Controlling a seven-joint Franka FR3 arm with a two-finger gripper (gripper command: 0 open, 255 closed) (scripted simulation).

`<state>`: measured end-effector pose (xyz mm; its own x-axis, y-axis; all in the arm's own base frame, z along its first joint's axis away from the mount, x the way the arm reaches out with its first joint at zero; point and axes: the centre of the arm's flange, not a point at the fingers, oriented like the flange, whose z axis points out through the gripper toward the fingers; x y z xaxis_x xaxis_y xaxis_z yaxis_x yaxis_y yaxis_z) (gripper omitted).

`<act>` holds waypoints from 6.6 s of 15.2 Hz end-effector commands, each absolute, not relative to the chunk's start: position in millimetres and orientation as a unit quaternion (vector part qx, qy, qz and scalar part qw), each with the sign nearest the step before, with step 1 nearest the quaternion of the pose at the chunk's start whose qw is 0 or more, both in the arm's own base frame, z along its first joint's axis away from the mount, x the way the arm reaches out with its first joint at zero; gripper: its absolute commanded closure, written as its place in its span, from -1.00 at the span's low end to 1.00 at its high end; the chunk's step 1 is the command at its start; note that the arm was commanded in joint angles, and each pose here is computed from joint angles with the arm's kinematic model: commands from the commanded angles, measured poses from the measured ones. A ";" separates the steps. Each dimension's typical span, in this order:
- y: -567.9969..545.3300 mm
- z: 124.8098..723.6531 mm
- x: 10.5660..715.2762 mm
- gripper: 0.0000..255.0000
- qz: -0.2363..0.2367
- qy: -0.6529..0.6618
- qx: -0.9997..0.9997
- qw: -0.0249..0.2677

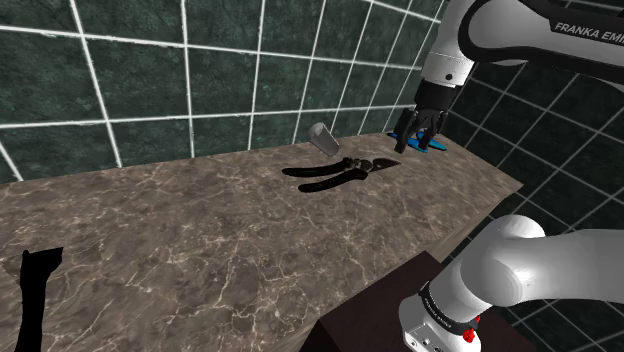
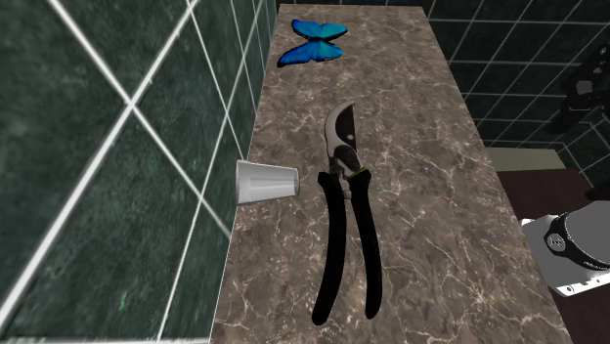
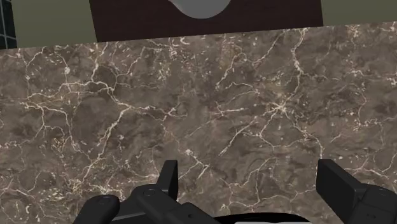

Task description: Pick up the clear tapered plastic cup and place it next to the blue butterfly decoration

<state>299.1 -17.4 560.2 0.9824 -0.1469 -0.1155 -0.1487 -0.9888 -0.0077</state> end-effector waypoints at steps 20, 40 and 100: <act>-90.6 426.3 470.7 -1.00 -0.014 0.018 -0.999 -0.026; -132.3 321.3 589.1 -1.00 -0.056 -0.015 -0.997 -0.047; -271.2 490.0 547.0 1.00 -0.056 -0.015 -0.997 -0.047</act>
<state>553.3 -258.4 490.3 0.9934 0.0332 0.1095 0.0228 -0.9952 0.0948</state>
